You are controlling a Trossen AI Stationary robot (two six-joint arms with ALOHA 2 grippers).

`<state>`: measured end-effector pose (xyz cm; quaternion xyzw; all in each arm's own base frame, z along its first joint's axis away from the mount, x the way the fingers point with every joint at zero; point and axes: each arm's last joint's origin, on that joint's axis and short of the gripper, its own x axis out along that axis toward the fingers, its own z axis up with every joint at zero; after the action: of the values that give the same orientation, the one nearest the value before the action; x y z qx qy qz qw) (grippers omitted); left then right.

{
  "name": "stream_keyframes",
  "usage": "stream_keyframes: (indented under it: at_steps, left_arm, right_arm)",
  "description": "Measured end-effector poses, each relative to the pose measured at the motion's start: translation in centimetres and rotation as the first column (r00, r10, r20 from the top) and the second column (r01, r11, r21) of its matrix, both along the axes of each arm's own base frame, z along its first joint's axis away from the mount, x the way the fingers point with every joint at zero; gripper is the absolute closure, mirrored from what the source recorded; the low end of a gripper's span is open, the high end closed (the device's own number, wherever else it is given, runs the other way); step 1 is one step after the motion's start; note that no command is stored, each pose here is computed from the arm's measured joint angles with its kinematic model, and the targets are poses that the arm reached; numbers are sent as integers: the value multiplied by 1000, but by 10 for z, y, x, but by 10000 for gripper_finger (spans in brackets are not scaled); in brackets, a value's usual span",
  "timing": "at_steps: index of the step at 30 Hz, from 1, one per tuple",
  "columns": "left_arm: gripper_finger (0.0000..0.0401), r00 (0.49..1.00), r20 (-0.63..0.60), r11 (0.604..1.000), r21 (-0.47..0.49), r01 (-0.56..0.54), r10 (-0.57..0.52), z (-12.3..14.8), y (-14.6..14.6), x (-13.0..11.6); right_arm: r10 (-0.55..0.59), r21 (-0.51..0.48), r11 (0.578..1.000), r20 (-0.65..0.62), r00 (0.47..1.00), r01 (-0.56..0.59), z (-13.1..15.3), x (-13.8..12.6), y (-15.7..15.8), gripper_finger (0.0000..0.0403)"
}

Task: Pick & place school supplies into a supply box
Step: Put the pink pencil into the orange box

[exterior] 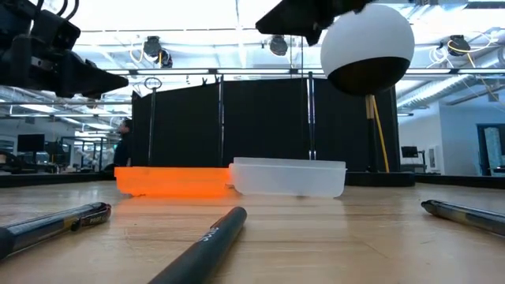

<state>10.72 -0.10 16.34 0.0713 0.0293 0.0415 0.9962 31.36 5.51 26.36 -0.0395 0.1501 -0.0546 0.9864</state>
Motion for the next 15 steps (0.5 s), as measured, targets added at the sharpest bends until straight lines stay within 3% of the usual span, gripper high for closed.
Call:
stream_keyframes:
  at_steps: [6,11,15]
  left_arm:
    - [334,1000,-3,989,-145,-7,6,-1,0,0]
    - [334,1000,14,972,-236,-2,5,0,0,0]
    - [334,1000,24,970,-244,-11,18,0,0,0]
  right_arm:
    - [66,-97,994,72,995,-59,-29,-32,2,401]
    - [46,-34,999,111,993,-43,-44,-78,-9,402]
    - [42,-20,999,204,978,-39,-54,-111,-17,402]
